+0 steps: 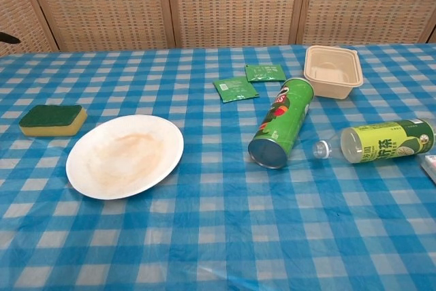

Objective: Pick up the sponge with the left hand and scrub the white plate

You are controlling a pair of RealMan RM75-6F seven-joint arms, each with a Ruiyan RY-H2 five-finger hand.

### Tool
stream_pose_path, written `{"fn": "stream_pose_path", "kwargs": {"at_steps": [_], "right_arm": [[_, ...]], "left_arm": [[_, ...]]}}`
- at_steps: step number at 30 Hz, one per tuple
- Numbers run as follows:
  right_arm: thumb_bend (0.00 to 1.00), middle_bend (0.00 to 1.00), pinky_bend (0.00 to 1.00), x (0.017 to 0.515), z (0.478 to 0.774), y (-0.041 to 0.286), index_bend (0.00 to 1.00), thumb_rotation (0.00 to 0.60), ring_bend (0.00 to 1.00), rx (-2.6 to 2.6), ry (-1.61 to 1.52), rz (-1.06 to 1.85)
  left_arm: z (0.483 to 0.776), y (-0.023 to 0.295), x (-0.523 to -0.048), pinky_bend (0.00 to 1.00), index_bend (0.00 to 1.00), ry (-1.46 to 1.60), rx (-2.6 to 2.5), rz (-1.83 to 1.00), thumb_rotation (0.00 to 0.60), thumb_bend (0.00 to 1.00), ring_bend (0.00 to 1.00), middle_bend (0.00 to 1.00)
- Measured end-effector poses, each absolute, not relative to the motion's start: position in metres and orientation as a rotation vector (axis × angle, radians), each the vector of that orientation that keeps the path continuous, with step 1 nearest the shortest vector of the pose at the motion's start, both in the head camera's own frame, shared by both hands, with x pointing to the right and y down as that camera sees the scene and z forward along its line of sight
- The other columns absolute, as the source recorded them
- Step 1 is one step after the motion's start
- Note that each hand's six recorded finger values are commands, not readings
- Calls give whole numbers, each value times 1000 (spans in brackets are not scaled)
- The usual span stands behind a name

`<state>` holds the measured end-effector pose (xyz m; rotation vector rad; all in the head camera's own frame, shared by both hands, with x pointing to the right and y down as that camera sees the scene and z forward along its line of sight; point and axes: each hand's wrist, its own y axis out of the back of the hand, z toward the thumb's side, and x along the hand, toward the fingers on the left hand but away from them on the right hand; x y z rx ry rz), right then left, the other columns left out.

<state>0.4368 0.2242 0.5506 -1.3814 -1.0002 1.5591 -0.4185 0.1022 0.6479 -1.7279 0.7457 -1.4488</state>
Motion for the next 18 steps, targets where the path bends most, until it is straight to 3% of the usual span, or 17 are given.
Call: {"fn": "stream_pose_path", "kwargs": {"at_steps": [4,11,18], "right_arm": [[0,0,0,440,554,223,0,600,0,-1376,-1002,1580],[0,0,0,443,557,222,0,600,0,-1368,-1001,1602],[0,0,0,450,561,221,0,600,0,-1368,-1005,1631]], "left_arm": [[679,80,-406,76,12,658,-1736,-1502,600,65,34,3],[716,60,-392,199,94,578,-1724,-1568,600,152,156,125],[743,55,-386,219,139,545,-1732,-1610,600,188,183,161]]}}
